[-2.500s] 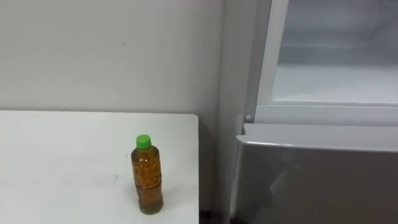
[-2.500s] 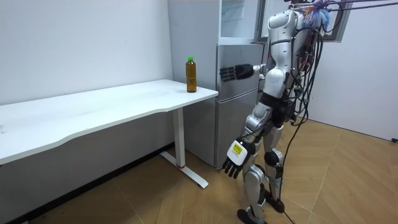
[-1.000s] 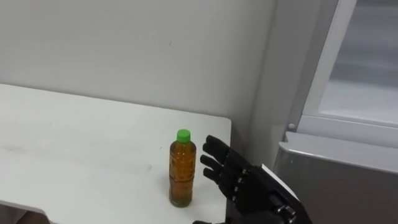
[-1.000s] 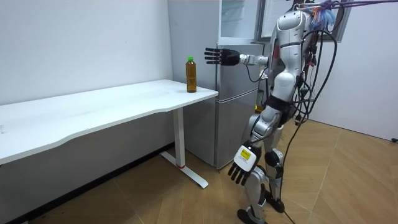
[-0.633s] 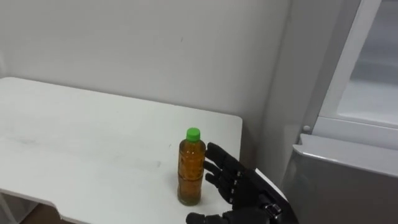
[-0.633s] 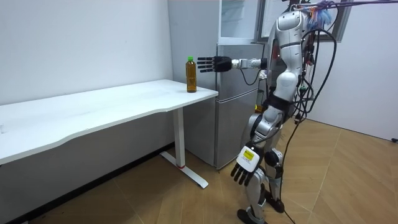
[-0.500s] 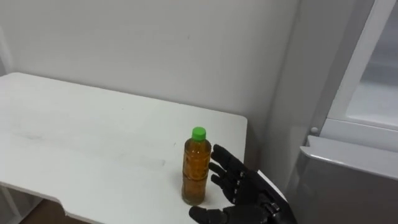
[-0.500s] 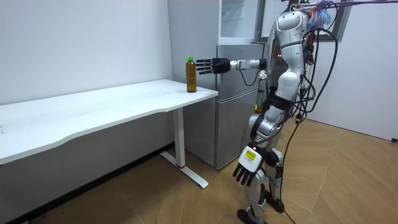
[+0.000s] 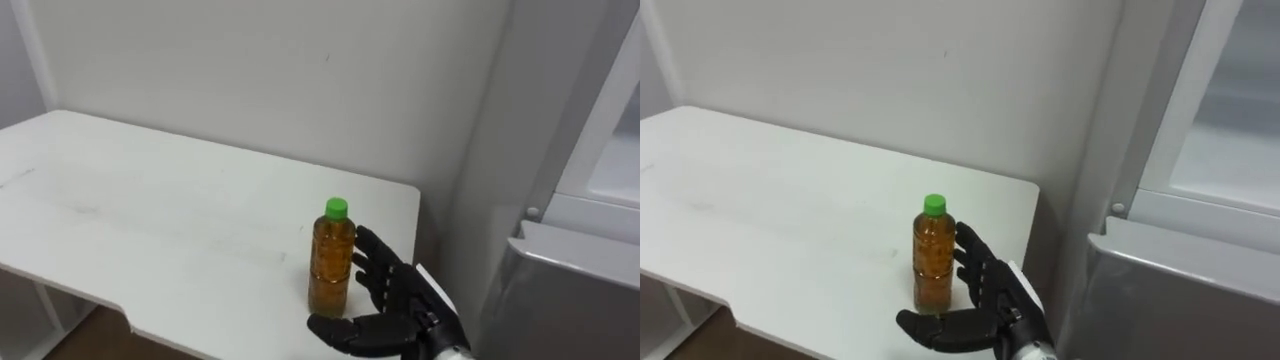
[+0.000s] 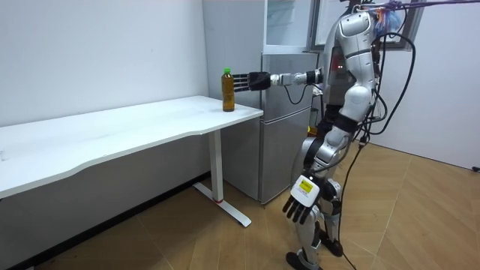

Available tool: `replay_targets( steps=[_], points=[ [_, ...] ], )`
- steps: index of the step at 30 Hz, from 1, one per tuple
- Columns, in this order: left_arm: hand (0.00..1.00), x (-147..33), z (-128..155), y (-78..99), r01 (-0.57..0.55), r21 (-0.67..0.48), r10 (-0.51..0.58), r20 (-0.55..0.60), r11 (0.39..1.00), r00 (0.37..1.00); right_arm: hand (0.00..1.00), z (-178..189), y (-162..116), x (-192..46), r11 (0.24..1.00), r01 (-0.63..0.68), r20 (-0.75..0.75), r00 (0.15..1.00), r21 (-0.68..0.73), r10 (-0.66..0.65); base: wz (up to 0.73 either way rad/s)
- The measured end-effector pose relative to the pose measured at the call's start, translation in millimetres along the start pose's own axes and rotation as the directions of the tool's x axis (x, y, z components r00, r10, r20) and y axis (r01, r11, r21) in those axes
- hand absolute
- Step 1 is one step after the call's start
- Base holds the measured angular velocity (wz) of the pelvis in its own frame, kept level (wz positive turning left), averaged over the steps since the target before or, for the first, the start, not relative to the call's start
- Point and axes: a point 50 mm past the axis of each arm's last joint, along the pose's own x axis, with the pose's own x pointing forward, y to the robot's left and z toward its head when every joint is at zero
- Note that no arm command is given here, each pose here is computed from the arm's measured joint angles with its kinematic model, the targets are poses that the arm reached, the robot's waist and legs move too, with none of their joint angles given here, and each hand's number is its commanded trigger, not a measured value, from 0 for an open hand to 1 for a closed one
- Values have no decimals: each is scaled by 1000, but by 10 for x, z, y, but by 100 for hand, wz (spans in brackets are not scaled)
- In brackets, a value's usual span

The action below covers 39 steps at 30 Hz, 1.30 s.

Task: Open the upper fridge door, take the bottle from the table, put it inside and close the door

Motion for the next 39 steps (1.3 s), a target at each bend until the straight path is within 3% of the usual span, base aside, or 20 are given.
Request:
replay_targets(
  steps=[21, 29, 39],
  points=[
    [0, -27, -48, -53, -29, 27, 29, -35, 999, 999, 0, 56, -4, 55, 965, 254, 34, 967, -60, -252, 6],
    [0, -30, -50, -103, -34, 25, 35, -44, 999, 998, 0, -238, -106, 4, 931, 347, -69, 932, -113, -356, 0],
    [0, -31, -60, -126, -26, 20, 27, -64, 999, 998, 0, -312, -150, 55, 899, 416, -99, 897, -139, -430, 10]
  ],
)
